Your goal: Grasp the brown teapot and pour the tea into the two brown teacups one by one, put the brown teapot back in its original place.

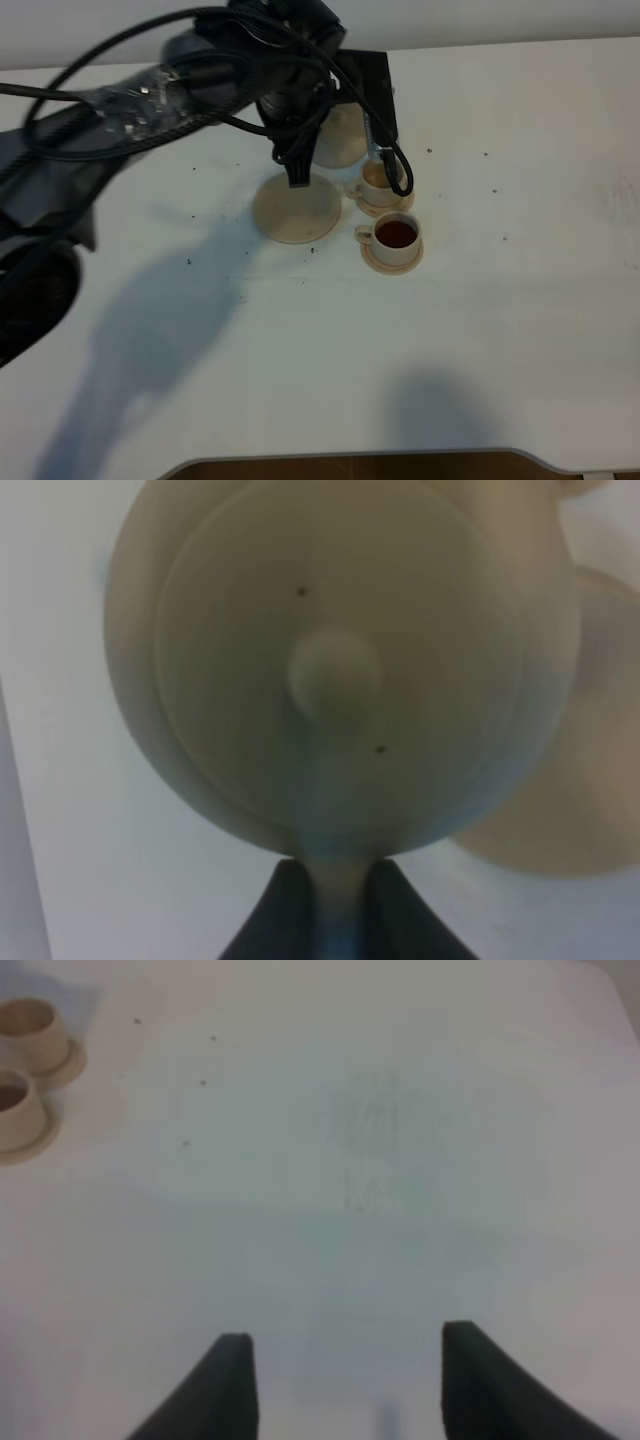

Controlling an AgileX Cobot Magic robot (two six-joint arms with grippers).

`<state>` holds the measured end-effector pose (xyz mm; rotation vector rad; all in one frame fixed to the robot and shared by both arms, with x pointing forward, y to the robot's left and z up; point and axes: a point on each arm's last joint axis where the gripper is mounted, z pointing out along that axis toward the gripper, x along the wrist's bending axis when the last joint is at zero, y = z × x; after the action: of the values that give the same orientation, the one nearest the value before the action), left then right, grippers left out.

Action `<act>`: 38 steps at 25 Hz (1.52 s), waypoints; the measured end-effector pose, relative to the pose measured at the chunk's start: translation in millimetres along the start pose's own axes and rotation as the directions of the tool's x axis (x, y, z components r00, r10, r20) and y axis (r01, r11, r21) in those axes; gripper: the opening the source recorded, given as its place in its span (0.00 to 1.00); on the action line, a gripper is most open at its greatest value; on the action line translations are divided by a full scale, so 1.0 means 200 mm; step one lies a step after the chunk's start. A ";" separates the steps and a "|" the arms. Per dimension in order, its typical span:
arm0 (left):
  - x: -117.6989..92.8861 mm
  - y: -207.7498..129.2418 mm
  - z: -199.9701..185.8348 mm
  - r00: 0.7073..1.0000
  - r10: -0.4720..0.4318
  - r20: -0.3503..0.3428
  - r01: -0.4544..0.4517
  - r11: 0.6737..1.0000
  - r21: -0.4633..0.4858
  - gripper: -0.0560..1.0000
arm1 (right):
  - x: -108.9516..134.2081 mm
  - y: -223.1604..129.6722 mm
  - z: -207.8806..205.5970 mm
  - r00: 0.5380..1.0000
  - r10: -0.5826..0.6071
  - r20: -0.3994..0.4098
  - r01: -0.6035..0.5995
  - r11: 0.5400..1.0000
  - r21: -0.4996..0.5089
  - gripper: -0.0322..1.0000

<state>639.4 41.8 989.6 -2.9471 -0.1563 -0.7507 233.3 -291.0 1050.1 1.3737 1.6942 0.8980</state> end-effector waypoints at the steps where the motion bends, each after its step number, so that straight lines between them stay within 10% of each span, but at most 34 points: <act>1: 0.00 0.01 0.03 1.000 0.015 -0.004 -0.015 1.000 0.001 0.16 | 0.00 0.00 0.00 1.000 0.000 0.000 0.000 1.000 0.000 0.46; 18: 0.05 0.05 0.13 0.941 0.315 -0.122 -0.306 0.948 0.082 0.16 | 0.00 0.00 0.00 1.000 0.000 0.000 0.000 1.000 0.000 0.46; 38: 0.00 0.15 0.17 0.785 0.595 -0.173 -0.562 0.801 0.205 0.16 | 0.00 0.00 0.00 1.000 0.000 0.000 0.000 1.000 0.000 0.46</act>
<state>658.8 16.0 958.8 -2.5059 0.6622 -0.9100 233.3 -291.0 1050.1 1.3737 1.6942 0.8980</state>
